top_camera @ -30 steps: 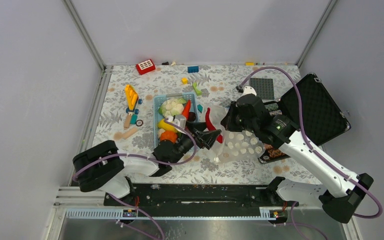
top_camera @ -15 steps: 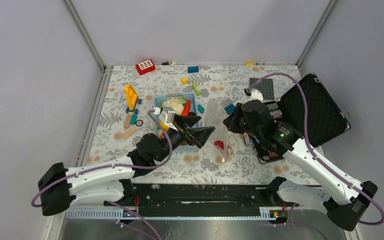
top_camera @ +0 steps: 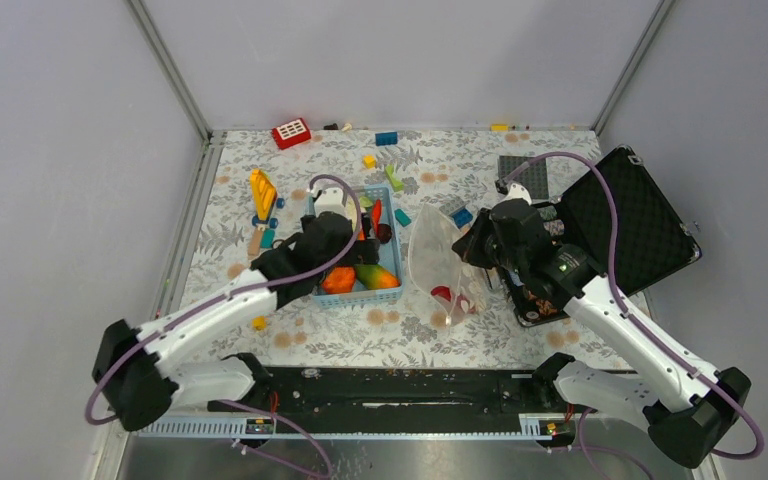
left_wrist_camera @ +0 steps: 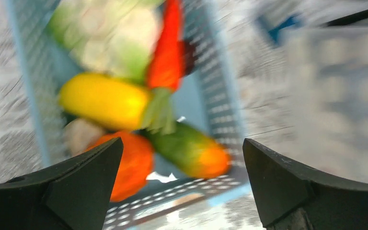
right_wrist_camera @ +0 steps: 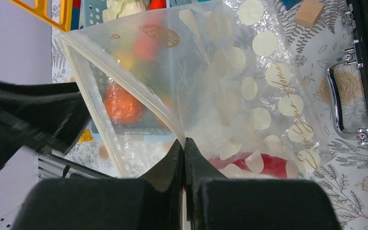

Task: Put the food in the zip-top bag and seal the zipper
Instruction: Place the fake vegetable in the zipper food storage bag, then pick up the fake vegetable from the bin.

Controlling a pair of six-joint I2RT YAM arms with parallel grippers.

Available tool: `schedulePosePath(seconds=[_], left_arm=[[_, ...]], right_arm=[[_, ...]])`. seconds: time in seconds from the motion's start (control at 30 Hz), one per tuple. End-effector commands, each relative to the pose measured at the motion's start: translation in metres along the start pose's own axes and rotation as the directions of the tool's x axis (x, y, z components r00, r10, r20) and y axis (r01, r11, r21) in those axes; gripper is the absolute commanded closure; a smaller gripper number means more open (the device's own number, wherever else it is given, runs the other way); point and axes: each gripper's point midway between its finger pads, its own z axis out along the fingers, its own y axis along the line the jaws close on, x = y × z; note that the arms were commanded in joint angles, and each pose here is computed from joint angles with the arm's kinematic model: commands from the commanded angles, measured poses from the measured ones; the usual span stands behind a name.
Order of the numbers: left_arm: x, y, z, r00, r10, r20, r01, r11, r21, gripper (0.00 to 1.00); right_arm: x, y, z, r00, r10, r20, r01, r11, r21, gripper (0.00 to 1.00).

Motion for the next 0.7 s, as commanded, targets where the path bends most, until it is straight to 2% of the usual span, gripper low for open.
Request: schedulePosePath(seconds=[0.0,0.2,0.4,0.67], left_arm=[[0.049,0.048,0.010,0.964,-0.020,-0.267,-0.023,0.988,-0.155,0.01],[0.071,0.069,0.025,0.932,-0.040,-0.359,-0.047,0.972,-0.230,0.01],[0.090,0.094,0.030,0.916,-0.051,-0.398,-0.088,0.942,-0.323,0.01],[0.103,0.101,0.039,0.897,-0.037,-0.441,-0.132,0.928,-0.347,0.06]], right_arm=[[0.002,-0.005,0.002,1.000,-0.024,-0.011,0.024,1.000,0.009,1.00],[0.005,-0.008,0.004,0.999,-0.040,-0.019,0.040,0.999,0.018,1.00],[0.007,-0.011,0.007,0.998,-0.052,-0.022,0.053,0.998,0.028,1.00],[0.006,-0.012,0.007,0.998,-0.057,-0.019,0.058,0.998,0.031,1.00]])
